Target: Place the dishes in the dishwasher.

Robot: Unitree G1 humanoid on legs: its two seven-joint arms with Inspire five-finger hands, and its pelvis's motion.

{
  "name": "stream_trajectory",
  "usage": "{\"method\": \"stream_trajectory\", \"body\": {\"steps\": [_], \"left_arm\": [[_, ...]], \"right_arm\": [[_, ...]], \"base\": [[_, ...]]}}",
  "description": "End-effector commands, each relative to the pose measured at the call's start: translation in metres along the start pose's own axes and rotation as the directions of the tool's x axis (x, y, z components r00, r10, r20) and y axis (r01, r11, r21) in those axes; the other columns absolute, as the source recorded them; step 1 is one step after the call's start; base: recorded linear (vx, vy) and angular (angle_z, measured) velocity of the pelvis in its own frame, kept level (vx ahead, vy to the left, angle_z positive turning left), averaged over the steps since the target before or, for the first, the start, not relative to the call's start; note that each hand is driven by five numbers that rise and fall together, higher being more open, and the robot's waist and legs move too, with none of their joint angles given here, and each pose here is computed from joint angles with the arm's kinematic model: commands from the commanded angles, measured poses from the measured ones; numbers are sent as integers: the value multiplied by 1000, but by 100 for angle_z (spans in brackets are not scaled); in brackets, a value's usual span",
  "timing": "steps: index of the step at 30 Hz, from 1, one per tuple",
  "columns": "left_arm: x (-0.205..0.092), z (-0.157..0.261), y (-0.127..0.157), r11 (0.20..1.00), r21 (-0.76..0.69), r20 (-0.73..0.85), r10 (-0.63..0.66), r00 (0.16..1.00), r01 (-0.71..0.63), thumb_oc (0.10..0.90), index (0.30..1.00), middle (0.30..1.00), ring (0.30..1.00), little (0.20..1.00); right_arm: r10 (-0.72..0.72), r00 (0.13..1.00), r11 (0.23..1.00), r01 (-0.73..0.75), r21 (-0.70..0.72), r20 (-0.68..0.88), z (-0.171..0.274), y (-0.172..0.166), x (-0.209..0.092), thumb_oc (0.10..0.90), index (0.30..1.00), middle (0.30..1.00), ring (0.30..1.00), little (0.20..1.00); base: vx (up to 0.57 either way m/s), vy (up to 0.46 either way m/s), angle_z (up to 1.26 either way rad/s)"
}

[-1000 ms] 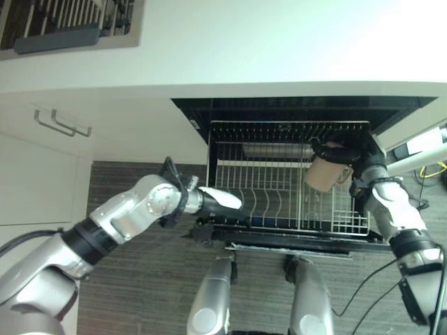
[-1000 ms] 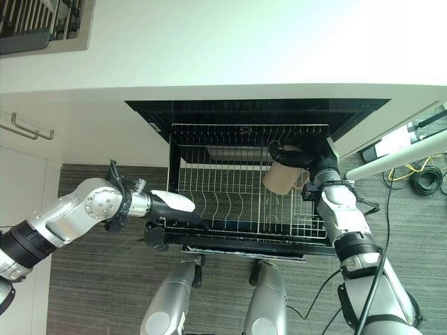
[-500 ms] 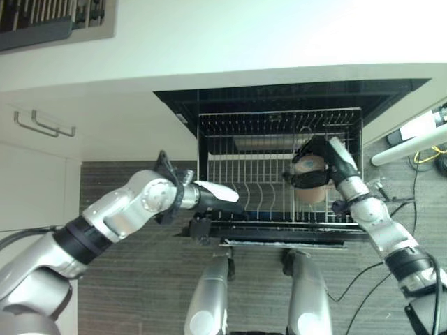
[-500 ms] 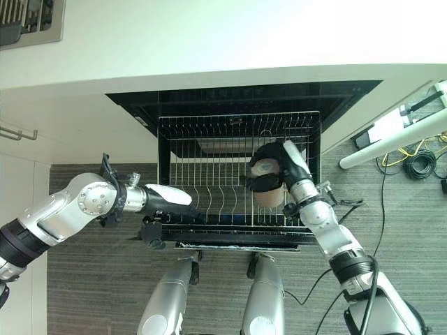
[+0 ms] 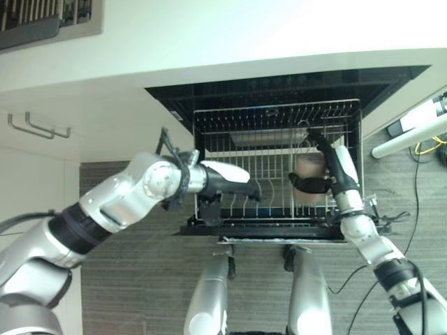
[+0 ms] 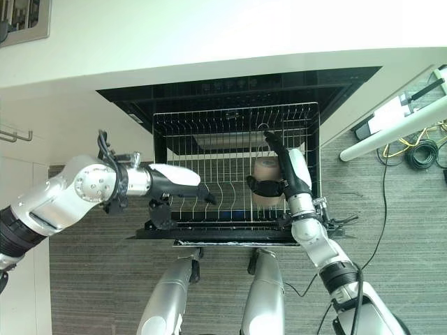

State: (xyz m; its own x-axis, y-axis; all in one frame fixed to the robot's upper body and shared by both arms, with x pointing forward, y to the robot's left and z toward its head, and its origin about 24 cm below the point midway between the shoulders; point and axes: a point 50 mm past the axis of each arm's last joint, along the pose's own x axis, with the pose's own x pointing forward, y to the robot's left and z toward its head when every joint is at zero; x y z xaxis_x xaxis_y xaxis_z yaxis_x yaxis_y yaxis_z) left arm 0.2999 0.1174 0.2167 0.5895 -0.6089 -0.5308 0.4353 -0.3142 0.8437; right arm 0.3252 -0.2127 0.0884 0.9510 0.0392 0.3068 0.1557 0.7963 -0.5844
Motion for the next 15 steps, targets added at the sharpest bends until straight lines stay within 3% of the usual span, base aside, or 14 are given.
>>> {"method": "stream_trajectory", "body": {"steps": [1, 7, 15], "left_arm": [[-21, 17, 24, 994, 19, 71, 107, 992, -108, 800, 900, 900, 900, 900], [-24, 18, 29, 995, 6, 74, 101, 992, -102, 800, 900, 900, 900, 900], [-23, 20, 29, 995, 13, 85, 95, 992, -97, 800, 900, 900, 900, 900]], "right_arm": [[-186, 982, 981, 188, 49, -45, -10, -22, -8, 800, 900, 900, 900, 900], [-302, 946, 946, 313, 91, -114, -18, -33, -11, 800, 900, 900, 900, 900], [-286, 957, 940, 290, 177, -49, -6, -28, -7, 800, 900, 900, 900, 900]], "base": [[0, 0, 0], [0, 0, 0], [0, 0, 0]]}}
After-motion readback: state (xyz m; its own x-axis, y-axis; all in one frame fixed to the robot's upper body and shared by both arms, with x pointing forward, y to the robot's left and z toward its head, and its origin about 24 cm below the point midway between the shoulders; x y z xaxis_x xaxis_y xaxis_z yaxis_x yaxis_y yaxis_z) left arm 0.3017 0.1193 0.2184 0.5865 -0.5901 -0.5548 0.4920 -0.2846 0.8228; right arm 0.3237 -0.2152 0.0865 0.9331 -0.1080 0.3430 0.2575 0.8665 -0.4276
